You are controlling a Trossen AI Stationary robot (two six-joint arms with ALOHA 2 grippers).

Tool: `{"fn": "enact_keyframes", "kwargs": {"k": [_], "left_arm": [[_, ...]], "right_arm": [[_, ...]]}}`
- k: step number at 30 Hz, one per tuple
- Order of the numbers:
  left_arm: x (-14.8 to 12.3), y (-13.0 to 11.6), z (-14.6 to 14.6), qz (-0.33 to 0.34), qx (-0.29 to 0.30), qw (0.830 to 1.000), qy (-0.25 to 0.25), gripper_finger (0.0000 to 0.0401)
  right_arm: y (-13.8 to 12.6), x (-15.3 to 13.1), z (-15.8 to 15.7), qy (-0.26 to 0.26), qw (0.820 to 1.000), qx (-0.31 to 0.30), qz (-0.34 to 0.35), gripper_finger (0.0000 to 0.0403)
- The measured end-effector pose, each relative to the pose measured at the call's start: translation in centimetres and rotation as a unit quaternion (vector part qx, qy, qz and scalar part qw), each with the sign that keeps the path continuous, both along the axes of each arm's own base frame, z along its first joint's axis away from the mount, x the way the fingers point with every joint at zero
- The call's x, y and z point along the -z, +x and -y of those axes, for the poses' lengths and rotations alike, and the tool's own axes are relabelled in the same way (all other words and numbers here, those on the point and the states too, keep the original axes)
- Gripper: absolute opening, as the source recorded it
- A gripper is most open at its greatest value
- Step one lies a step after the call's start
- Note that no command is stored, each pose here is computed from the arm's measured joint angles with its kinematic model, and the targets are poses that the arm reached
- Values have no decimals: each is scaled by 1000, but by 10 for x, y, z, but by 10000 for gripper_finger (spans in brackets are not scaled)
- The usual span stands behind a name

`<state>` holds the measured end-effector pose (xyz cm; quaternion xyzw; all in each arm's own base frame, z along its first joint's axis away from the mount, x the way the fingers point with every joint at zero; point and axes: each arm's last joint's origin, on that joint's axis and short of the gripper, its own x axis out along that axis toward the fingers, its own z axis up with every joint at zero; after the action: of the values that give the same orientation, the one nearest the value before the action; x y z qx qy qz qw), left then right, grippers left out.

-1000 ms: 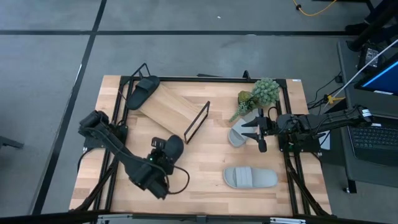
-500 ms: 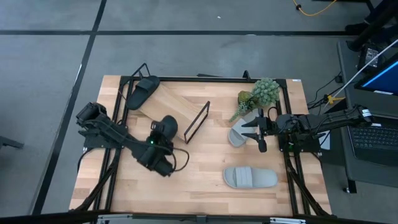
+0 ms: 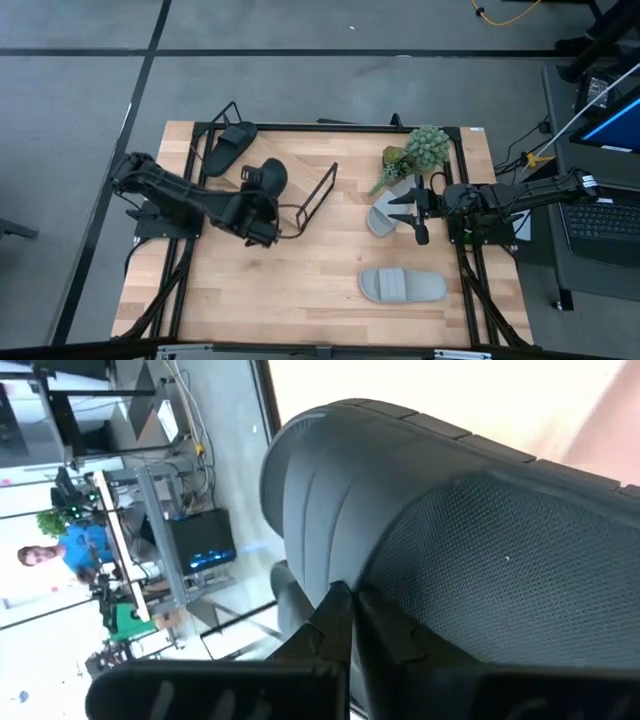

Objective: Pick and place slides into the shelf
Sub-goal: Put the black slipper on the shelf

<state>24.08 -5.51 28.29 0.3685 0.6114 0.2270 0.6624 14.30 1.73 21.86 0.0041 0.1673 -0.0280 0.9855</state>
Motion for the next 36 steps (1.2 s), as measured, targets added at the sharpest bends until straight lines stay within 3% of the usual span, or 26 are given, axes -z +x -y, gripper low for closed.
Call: {"fn": "enact_keyframes", "kwargs": {"k": [13, 24, 32, 36], "left_arm": [[-2, 18, -47, -12, -18, 1000, 9, 0], [0, 25, -71, -2, -38, 999, -8, 0], [41, 17, -83, -51, -28, 998, -3, 0], [49, 15, -89, -64, -29, 998, -1, 0]], "right_arm": [[0, 0, 0, -3, 1000, -1, 0, 180], [0, 0, 0, -37, 999, -13, -2, 180], [0, 0, 0, -40, 999, -14, -2, 180], [0, 0, 0, -40, 999, -14, -2, 180]]}}
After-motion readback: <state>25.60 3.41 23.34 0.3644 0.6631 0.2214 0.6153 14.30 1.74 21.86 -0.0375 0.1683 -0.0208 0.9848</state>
